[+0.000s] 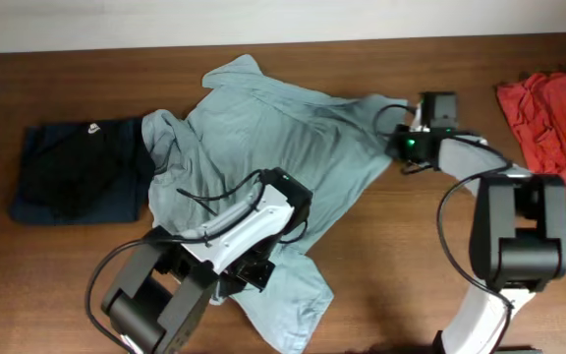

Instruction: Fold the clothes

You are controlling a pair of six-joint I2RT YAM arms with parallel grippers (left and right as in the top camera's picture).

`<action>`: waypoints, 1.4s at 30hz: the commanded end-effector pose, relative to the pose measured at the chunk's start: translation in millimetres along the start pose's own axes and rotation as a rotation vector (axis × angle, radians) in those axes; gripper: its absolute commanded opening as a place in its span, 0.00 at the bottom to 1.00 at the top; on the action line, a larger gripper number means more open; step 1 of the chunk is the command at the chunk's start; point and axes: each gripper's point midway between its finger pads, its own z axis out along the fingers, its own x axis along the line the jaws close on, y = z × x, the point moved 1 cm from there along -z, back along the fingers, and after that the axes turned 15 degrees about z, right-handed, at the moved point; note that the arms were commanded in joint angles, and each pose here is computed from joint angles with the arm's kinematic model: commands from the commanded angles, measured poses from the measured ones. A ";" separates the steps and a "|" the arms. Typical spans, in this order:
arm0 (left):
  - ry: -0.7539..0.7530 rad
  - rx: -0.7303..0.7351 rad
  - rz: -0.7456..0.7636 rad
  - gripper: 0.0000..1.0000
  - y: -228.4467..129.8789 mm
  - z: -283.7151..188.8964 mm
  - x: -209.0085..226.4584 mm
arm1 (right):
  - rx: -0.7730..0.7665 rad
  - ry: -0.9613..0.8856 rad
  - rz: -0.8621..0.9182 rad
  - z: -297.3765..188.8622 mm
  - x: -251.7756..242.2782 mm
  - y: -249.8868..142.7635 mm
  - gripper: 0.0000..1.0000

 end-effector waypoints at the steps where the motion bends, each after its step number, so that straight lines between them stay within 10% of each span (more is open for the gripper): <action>1: 0.046 -0.021 -0.083 0.01 -3.7 -2.8 30.1 | -0.129 -0.176 -0.013 -40.9 -39.9 33.3 0.04; 15: -0.053 -0.116 -0.257 0.01 -30.6 -9.1 90.0 | -0.204 -0.527 0.014 -174.6 -99.7 13.4 0.04; 32: 0.036 -0.262 -0.308 0.01 -51.4 -40.2 105.4 | -0.164 -0.448 0.020 -204.1 -91.1 -7.8 0.04; 42: 0.133 -0.470 -0.445 0.01 -80.6 -88.7 132.8 | -0.403 -0.280 0.038 -288.2 -73.2 -6.8 0.04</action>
